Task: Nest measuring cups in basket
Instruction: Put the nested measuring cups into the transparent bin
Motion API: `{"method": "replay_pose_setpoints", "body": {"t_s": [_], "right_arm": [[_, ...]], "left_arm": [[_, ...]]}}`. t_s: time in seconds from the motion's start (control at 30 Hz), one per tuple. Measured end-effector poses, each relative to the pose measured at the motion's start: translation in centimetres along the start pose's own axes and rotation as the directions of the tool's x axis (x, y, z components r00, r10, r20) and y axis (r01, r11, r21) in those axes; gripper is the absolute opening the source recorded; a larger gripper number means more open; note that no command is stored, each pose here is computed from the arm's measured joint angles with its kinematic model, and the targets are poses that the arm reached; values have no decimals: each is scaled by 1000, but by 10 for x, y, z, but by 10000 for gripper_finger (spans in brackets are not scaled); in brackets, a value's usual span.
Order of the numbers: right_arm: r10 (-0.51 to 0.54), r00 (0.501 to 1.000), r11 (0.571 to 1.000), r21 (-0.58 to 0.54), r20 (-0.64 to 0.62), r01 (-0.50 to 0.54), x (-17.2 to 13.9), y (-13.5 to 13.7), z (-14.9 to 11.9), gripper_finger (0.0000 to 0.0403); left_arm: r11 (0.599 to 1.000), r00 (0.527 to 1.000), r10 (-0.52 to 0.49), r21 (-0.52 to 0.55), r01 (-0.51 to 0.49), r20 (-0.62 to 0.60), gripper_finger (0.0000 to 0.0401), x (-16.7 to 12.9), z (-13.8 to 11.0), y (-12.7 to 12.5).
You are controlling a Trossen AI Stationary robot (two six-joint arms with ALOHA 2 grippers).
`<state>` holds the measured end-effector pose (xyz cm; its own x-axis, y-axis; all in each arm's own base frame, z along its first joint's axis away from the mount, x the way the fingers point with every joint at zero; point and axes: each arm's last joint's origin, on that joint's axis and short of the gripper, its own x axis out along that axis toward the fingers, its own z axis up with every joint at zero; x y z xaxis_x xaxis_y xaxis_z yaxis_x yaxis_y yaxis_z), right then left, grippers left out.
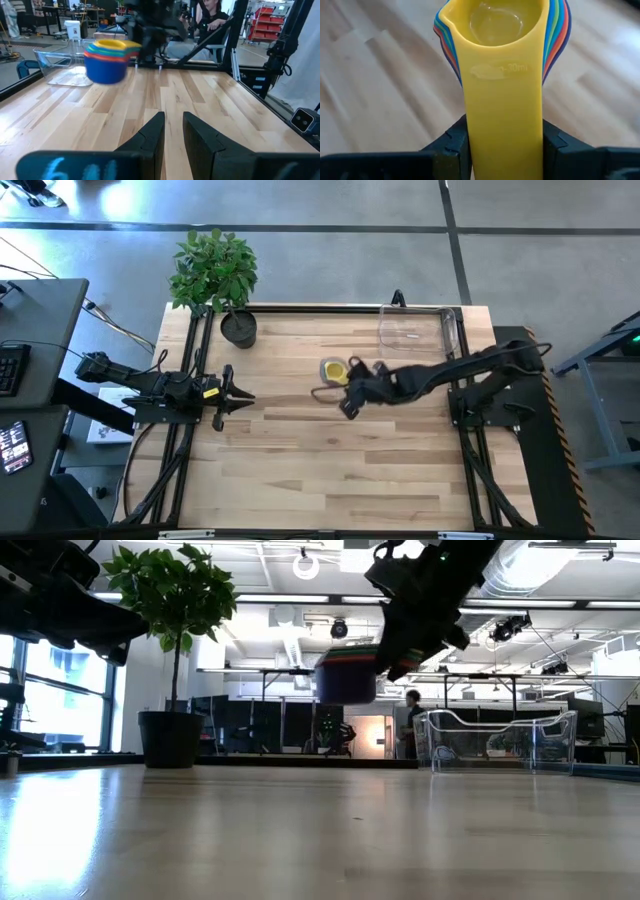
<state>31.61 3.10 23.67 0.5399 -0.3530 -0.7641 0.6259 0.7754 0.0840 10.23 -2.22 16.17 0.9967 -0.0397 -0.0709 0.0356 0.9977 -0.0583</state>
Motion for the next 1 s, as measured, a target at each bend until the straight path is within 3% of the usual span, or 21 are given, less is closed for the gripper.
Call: {"method": "replay_pose_setpoints", "body": {"t_s": [0.23, 0.53, 0.8, 1.0], "right_arm": [[4, 999, 1000, -8, 51, -3, -14, -55, 20, 121], [-59, 991, 997, 46, 117, 54, -39, -128, 11, 121], [-172, 984, 984, 53, 49, 170, -53, -187, 0, 121], [-164, 986, 986, 32, -14, 164, -53, -229, 1, 121]], "left_arm": [[1000, 1000, 0, 0, 0, 0, 60, 0, 0, 0], [1000, 1000, 0, 0, 0, 0, 60, 0, 0, 0], [1000, 1000, 0, 0, 0, 0, 60, 0, 0, 0], [1000, 1000, 0, 0, 0, 0, 60, 0, 0, 0]]}}
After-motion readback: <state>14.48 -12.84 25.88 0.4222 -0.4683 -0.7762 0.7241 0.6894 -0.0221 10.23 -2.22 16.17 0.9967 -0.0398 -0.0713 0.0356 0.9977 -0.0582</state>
